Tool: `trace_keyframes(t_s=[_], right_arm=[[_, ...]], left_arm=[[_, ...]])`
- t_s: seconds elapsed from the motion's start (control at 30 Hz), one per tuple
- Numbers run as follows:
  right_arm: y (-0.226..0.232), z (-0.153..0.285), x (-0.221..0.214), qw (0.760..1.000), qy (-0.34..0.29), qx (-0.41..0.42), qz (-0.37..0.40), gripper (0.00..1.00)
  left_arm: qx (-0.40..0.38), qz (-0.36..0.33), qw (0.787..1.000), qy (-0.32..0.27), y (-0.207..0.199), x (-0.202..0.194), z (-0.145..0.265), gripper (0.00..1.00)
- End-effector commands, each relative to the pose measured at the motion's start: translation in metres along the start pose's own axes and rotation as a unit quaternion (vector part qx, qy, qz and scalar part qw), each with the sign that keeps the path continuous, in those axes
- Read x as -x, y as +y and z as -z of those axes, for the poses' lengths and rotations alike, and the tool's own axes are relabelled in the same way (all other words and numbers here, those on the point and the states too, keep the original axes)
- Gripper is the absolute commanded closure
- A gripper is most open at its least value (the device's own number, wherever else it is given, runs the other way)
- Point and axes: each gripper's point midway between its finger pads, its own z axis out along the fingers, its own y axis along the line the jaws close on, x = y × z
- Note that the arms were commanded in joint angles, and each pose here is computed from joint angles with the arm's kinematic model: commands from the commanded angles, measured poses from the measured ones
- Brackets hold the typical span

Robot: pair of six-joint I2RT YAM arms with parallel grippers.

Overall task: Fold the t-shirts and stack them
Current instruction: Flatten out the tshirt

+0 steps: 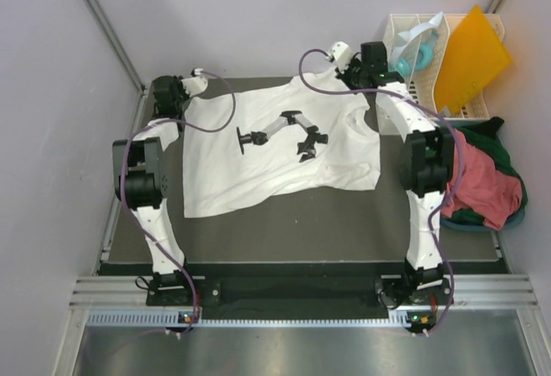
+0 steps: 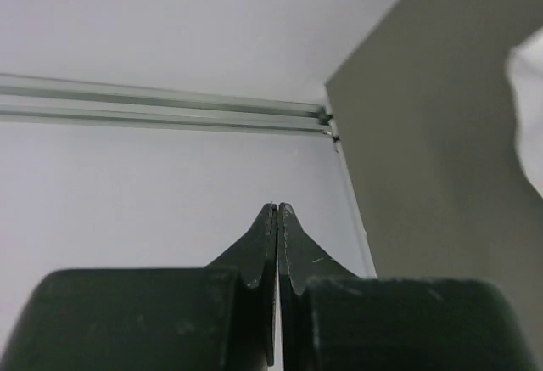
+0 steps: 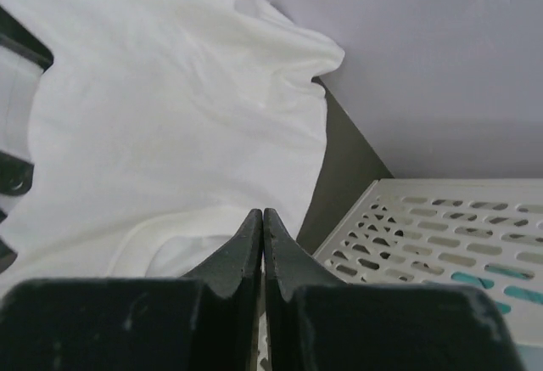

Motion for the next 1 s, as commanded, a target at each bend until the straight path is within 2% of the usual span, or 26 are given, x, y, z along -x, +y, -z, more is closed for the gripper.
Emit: trace_keyframes(t_s=[0.0, 0.17, 0.23, 0.27, 0.33, 0.53, 0.57, 0.73, 0.9, 0.97], right_arm=[[-0.006, -0.040, 0.018, 0.998, -0.020, -0.050, -0.012, 1.00], [0.002, -0.079, -0.005, 0.998, 0.009, -0.069, 0.002, 1.00], [-0.003, -0.083, -0.005, 0.997, 0.012, -0.080, 0.005, 1.00], [-0.001, -0.087, -0.011, 0.997, 0.018, -0.080, 0.005, 1.00], [0.000, -0.090, -0.015, 0.996, 0.021, -0.081, 0.004, 1.00], [0.006, -0.093, -0.024, 0.997, 0.029, -0.077, 0.001, 1.00], [0.007, -0.096, -0.026, 0.996, 0.031, -0.078, 0.003, 1.00], [0.004, -0.102, -0.038, 0.995, 0.051, -0.091, 0.005, 1.00], [0.002, -0.102, -0.044, 0.993, 0.062, -0.100, 0.008, 1.00], [0.002, -0.101, -0.044, 0.993, 0.063, -0.101, 0.008, 1.00]], left_arm=[[0.106, 0.021, 0.994, 0.014, 0.028, 0.016, -0.024, 1.00], [0.090, 0.019, 0.995, -0.022, 0.002, 0.035, -0.040, 1.00], [0.044, 0.038, 0.998, -0.033, -0.017, 0.039, -0.043, 1.00], [0.026, 0.047, 0.997, -0.057, -0.016, 0.051, -0.045, 1.00], [-0.025, 0.068, 0.996, -0.053, -0.034, 0.049, -0.048, 1.00], [-0.049, 0.070, 0.996, -0.040, -0.046, 0.050, -0.070, 1.00], [-0.065, 0.068, 0.995, -0.030, -0.060, 0.044, -0.075, 1.00], [-0.090, 0.074, 0.992, -0.039, -0.070, 0.050, -0.090, 1.00], [-0.168, 0.107, 0.979, -0.029, -0.103, 0.047, -0.095, 1.00], [-0.175, 0.113, 0.978, -0.032, -0.108, 0.049, -0.095, 1.00]])
